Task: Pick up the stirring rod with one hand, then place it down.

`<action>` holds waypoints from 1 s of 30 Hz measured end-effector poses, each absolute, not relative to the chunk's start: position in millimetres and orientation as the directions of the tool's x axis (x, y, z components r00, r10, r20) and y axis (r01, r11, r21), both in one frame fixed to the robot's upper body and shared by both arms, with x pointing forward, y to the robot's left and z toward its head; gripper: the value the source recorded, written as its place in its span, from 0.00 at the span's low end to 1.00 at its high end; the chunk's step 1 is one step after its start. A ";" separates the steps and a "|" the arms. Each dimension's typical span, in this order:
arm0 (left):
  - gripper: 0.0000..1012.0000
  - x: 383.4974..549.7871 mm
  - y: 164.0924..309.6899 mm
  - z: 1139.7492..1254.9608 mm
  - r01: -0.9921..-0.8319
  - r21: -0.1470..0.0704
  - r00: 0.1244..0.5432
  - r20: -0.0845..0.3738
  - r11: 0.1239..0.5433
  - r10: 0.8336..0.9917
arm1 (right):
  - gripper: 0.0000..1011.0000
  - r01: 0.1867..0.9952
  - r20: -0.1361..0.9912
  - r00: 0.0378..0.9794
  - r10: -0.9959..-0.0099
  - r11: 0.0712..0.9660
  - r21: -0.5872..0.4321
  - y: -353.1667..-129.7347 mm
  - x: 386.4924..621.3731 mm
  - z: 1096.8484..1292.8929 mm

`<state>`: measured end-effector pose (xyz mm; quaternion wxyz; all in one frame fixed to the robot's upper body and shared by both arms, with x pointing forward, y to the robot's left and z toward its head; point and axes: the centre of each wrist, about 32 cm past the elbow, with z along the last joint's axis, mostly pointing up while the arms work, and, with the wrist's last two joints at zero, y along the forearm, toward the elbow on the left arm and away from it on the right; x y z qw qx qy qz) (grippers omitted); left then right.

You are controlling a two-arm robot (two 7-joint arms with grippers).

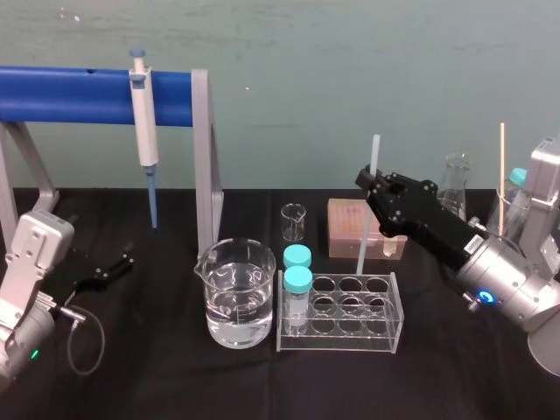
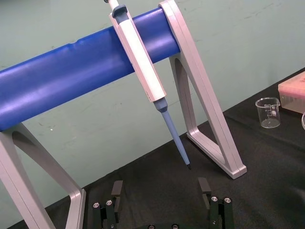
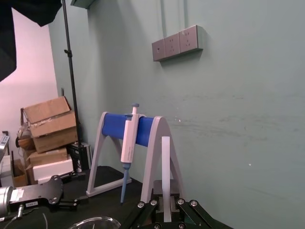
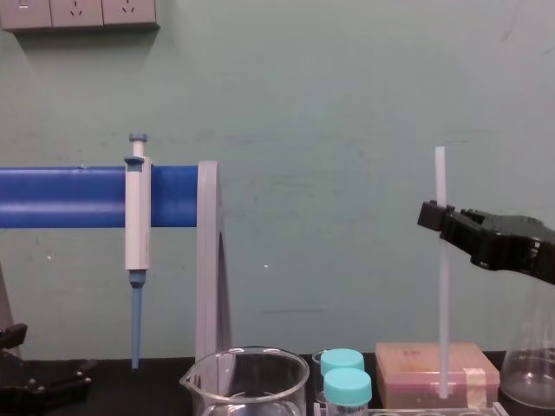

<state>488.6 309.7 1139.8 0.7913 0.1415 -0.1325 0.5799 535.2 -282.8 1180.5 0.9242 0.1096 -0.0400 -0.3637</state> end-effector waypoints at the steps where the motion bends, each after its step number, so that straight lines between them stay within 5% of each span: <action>1: 0.99 488.6 309.7 1139.8 -0.955 0.070 0.292 0.374 0.287 0.880 | 0.07 0.663 -0.008 0.733 -0.680 0.711 0.233 -282.6 535.6 1179.3; 30: 0.99 488.6 309.7 1139.8 -0.955 0.070 0.292 0.374 0.287 0.880 | 0.07 0.651 0.009 0.743 -0.669 0.727 0.219 -273.4 543.2 1148.3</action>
